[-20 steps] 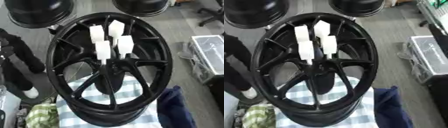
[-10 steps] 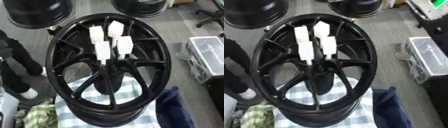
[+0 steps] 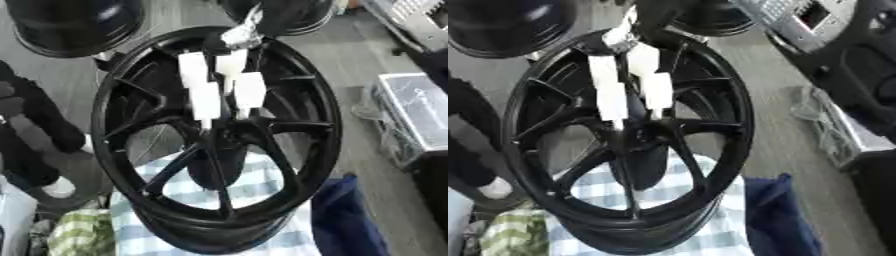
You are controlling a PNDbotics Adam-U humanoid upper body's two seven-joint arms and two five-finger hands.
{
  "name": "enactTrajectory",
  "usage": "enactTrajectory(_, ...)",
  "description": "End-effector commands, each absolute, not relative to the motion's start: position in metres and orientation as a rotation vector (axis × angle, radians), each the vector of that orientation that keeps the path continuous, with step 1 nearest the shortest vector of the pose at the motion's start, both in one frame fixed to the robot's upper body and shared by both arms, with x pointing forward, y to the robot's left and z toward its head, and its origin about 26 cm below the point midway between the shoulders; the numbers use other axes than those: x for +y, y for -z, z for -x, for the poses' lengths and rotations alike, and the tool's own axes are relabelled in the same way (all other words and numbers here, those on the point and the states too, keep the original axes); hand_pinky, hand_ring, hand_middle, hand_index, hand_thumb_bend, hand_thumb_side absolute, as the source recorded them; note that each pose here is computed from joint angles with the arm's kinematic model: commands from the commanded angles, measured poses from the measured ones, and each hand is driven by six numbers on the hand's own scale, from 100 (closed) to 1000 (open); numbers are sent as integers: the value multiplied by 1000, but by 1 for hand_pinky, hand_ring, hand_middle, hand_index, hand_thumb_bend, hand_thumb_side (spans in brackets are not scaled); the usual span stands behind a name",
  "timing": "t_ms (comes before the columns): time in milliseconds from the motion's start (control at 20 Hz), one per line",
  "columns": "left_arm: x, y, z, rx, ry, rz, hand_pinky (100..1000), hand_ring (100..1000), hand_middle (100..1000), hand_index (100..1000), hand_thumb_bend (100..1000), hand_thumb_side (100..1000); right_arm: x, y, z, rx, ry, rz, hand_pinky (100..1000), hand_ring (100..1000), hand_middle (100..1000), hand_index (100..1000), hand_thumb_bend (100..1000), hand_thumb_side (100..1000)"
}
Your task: Pull the pin out of the wheel hub.
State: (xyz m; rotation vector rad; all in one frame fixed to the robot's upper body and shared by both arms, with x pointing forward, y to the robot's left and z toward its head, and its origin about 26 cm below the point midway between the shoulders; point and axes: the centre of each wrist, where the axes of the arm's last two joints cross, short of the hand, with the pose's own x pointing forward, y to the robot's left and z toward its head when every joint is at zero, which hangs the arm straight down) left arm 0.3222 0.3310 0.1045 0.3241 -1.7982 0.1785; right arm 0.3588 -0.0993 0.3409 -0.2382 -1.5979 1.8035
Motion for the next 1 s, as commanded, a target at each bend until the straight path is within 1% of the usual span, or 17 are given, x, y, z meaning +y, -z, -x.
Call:
enactTrajectory(50,335,-113,-323,-1822,-155,-342,740,647,628,658,173,625,-99,-341,-362,-1581,-1813,252,834,798,767,858,508,449)
enactTrajectory(150,335,-113,-323,-1823,-156,-342,740,647,628,658,172,625,-99,-337,-364,-1561,-1823,251,830,789,768,857,516,441)
enactTrajectory(200,335,-113,-323,-1823,-157,-342,740,647,628,658,172,626,-100,-335,-365,-1555,-1825,252,819,770,767,857,533,421)
enactTrajectory(400,334,-113,-323,-1822,-157,-339,740,647,627,656,171,628,-107,-334,-367,-1567,-1817,283,798,735,740,838,559,394)
enactTrajectory(550,334,-113,-323,-1822,-155,-338,740,647,627,656,170,629,-114,-333,-368,-1576,-1806,310,784,712,724,823,550,368)
enactTrajectory(600,334,-113,-323,-1821,-155,-338,740,647,627,656,170,630,-117,-333,-368,-1582,-1801,320,771,690,706,811,540,352)
enactTrajectory(750,334,-113,-323,-1820,-155,-338,741,648,626,654,169,631,-124,-329,-368,-1571,-1805,339,759,673,688,795,519,322)
enactTrajectory(1000,334,-113,-323,-1822,-155,-335,741,648,625,654,167,632,-133,-318,-372,-1509,-1829,343,764,679,679,784,499,289)
